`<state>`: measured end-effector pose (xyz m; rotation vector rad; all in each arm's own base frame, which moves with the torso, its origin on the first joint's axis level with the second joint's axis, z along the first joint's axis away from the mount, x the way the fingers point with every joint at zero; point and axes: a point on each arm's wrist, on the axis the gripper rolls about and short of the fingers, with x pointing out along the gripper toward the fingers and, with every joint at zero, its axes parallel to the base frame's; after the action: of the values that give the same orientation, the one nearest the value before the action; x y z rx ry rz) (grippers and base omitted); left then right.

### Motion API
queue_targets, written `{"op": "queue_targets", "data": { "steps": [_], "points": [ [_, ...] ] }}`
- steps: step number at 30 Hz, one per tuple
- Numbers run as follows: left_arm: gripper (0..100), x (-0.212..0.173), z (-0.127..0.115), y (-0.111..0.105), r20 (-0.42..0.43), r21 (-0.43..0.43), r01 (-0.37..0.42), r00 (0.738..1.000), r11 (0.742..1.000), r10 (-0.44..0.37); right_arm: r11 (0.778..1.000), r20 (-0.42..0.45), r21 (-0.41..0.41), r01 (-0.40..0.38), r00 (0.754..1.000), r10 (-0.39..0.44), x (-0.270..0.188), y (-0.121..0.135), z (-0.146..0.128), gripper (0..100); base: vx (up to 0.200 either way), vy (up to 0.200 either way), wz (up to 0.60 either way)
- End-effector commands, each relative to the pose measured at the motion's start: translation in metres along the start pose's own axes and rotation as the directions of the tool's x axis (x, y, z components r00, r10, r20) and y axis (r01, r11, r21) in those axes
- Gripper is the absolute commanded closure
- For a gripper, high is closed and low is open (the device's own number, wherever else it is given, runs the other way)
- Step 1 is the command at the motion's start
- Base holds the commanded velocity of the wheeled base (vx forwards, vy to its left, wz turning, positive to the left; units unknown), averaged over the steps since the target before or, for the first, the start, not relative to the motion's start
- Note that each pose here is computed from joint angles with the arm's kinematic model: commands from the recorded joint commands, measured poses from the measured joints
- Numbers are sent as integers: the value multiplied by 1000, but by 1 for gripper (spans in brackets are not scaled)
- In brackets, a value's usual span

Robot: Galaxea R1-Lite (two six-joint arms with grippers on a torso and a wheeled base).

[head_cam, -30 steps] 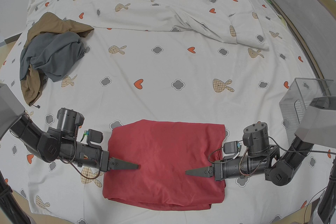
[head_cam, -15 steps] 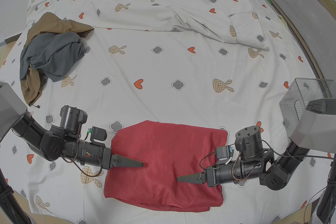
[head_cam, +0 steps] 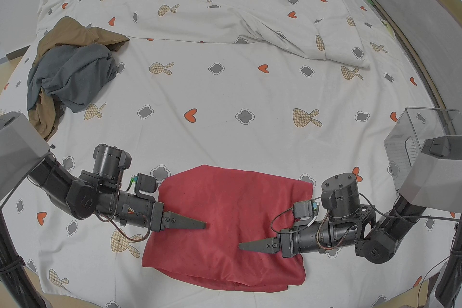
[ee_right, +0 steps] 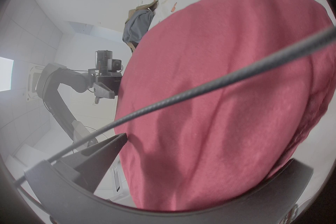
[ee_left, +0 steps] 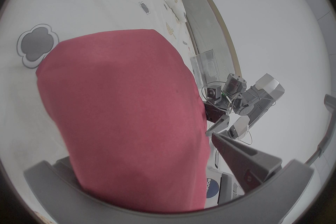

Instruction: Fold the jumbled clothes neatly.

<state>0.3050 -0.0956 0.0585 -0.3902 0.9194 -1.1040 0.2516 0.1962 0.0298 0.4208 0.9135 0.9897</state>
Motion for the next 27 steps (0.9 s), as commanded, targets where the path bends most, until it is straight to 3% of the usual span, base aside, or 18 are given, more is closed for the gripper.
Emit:
{"op": "queue_targets", "data": {
  "steps": [1, 18, 19, 24, 25, 27],
  "points": [
    [0, 5, 1, 2, -8, 1, 5, 1000, 1000, -5, 1000, 2, -2, -2, 1000, 2, 0, 0, 0, 0, 0, 0, 0],
    [0, 27, -2, 2, -60, 4, 35, 998, 999, -35, 1000, 20, -15, -11, 1000, 12, 1, 1, 4, 0, 0, 0, 0],
    [100, 28, -2, 3, -61, 3, 35, 998, 999, -35, 1000, 20, -15, -11, 1000, 12, 1, 1, 4, 0, 0, 0, 0],
    [100, 29, -3, 4, -64, 0, 36, 997, 999, -36, 1000, 20, -18, -13, 1000, 13, 2, 1, 4, 0, 0, 0, 0],
    [100, 29, -3, 4, -65, -2, 36, 997, 999, -36, 1000, 18, -18, -13, 1000, 13, 3, 1, 4, 100, 0, 0, 0],
    [100, 29, -3, 3, -67, -2, 37, 997, 999, -37, 1000, 17, -19, -14, 1000, 14, 4, 1, 3, 100, 0, 0, 0]
  ]
}}
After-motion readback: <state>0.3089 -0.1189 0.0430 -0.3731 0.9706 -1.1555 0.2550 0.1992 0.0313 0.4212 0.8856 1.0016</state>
